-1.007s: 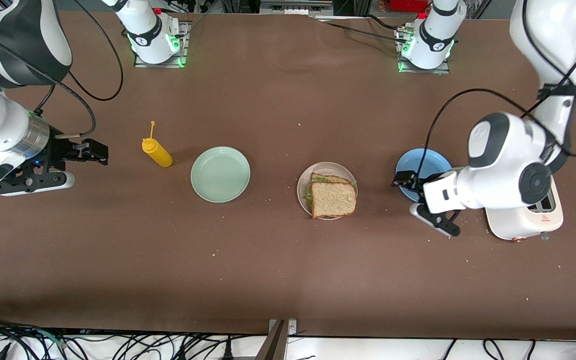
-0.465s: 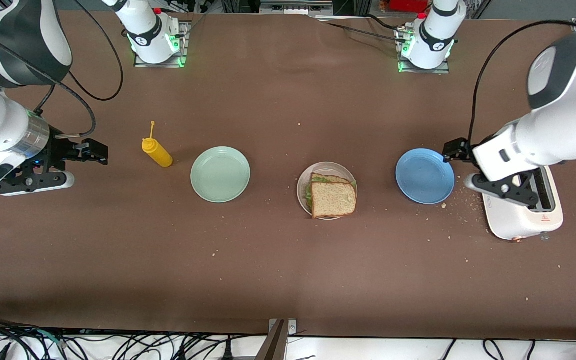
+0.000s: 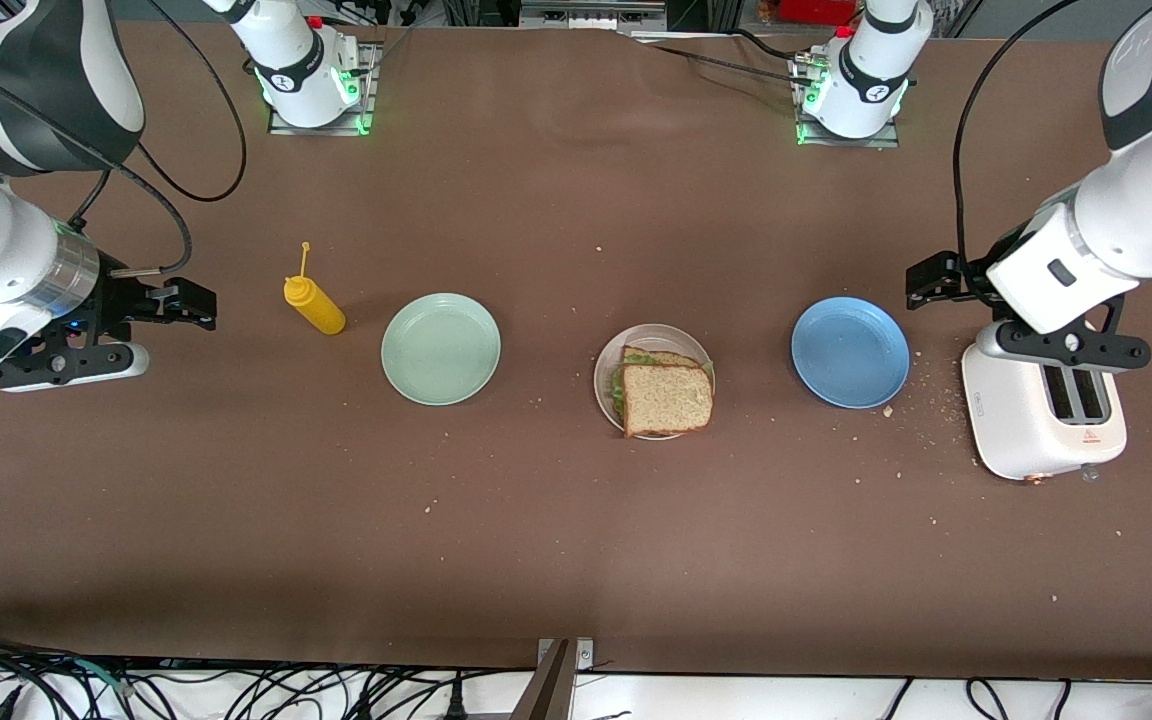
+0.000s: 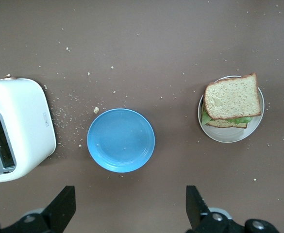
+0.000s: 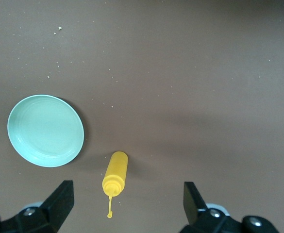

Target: Make sandwich in beige plate with both arms

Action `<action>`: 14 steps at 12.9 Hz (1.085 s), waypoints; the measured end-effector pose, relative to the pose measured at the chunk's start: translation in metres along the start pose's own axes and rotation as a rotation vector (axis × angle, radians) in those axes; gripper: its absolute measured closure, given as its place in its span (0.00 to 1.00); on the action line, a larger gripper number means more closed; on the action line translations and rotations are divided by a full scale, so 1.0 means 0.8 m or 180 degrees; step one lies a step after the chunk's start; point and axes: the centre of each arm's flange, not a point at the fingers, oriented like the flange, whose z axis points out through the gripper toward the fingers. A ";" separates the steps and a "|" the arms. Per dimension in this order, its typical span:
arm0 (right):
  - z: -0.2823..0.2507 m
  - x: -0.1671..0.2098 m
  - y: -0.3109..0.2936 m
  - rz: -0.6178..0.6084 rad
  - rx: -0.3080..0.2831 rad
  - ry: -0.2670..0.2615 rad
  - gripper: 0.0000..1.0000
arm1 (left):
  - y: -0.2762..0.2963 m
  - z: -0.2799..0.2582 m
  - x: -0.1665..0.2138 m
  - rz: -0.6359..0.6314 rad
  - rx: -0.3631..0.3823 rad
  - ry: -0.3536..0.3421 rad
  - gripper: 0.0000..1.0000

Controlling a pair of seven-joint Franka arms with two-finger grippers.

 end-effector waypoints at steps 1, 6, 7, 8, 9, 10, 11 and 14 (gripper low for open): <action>0.000 0.000 0.000 0.0000 0.0000 0.0000 0.00 | -0.009 -0.003 -0.002 -0.0031 0.0017 0.0020 0.00; 0.000 0.000 0.000 0.0000 0.0000 0.0000 0.00 | -0.036 0.014 -0.031 -0.0114 0.0033 0.0087 0.00; 0.000 0.000 0.000 0.0000 0.0000 0.0000 0.00 | -0.032 0.015 -0.035 -0.0098 0.0040 0.0079 0.00; 0.000 0.000 0.000 0.0001 0.0000 0.0000 0.00 | -0.031 0.016 -0.037 -0.0096 0.0043 0.0077 0.00; 0.000 0.000 0.000 0.0001 0.0000 0.0000 0.00 | -0.033 0.016 -0.040 -0.0105 0.0047 0.0099 0.00; 0.000 0.000 0.000 0.0001 0.0000 0.0000 0.00 | -0.034 0.019 -0.045 -0.0112 0.0053 0.0128 0.00; 0.000 0.000 0.000 0.0001 0.0000 0.0000 0.00 | -0.033 0.023 -0.053 -0.0113 0.0061 0.0156 0.00; 0.000 0.000 0.000 0.0003 0.0000 0.0000 0.00 | -0.021 0.028 -0.072 -0.0064 0.0082 0.0161 0.00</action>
